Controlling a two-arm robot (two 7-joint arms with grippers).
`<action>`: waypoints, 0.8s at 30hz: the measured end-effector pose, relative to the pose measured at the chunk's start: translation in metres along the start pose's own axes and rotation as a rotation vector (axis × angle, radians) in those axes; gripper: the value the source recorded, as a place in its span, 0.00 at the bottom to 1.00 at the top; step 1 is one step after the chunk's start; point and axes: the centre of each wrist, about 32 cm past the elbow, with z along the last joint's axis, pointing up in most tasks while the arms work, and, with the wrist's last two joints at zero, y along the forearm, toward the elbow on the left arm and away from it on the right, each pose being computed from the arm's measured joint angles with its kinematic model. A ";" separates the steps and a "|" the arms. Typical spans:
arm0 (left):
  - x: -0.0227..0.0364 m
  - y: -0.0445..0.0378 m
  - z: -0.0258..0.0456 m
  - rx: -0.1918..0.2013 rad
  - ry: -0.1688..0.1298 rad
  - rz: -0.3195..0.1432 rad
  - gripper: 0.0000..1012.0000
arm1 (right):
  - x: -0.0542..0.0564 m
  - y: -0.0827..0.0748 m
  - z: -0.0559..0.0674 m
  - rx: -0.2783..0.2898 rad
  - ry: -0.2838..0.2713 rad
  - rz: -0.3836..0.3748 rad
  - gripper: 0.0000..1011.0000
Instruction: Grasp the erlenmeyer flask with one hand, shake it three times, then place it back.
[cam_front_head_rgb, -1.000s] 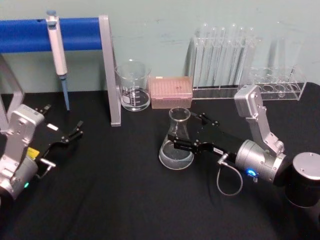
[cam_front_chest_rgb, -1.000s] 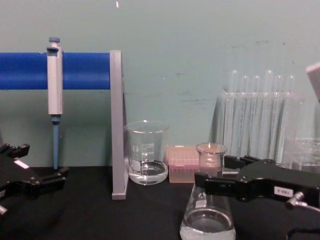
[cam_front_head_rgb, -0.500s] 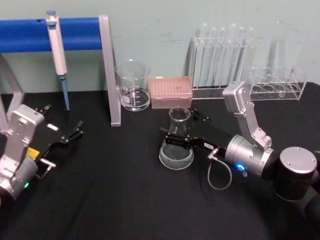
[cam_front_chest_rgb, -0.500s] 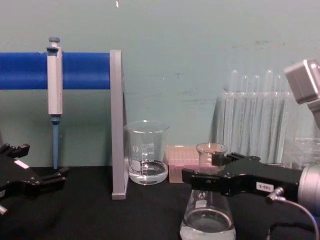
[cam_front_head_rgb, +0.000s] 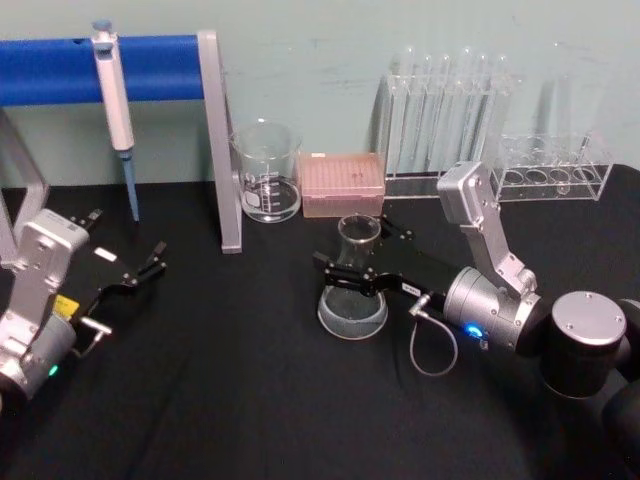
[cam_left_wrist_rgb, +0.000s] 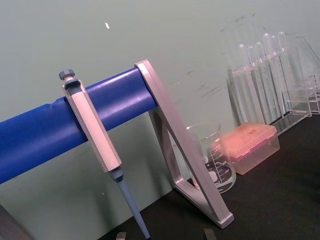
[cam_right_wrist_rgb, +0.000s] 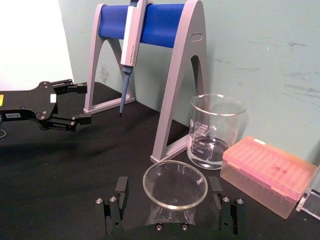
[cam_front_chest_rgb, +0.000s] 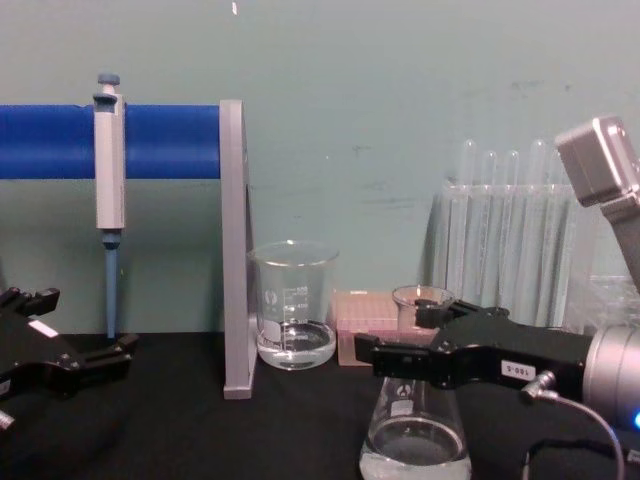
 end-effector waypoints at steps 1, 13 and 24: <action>0.0000 0.0000 0.0000 0.000 0.000 0.000 0.99 | 0.000 0.000 0.000 0.000 0.000 0.000 0.99; 0.0000 0.0000 0.0000 0.000 0.000 0.000 0.99 | 0.000 0.000 0.000 -0.001 0.004 -0.002 0.85; 0.0000 0.0000 0.0000 0.000 0.000 0.000 0.99 | 0.001 -0.001 0.000 -0.001 0.007 -0.003 0.52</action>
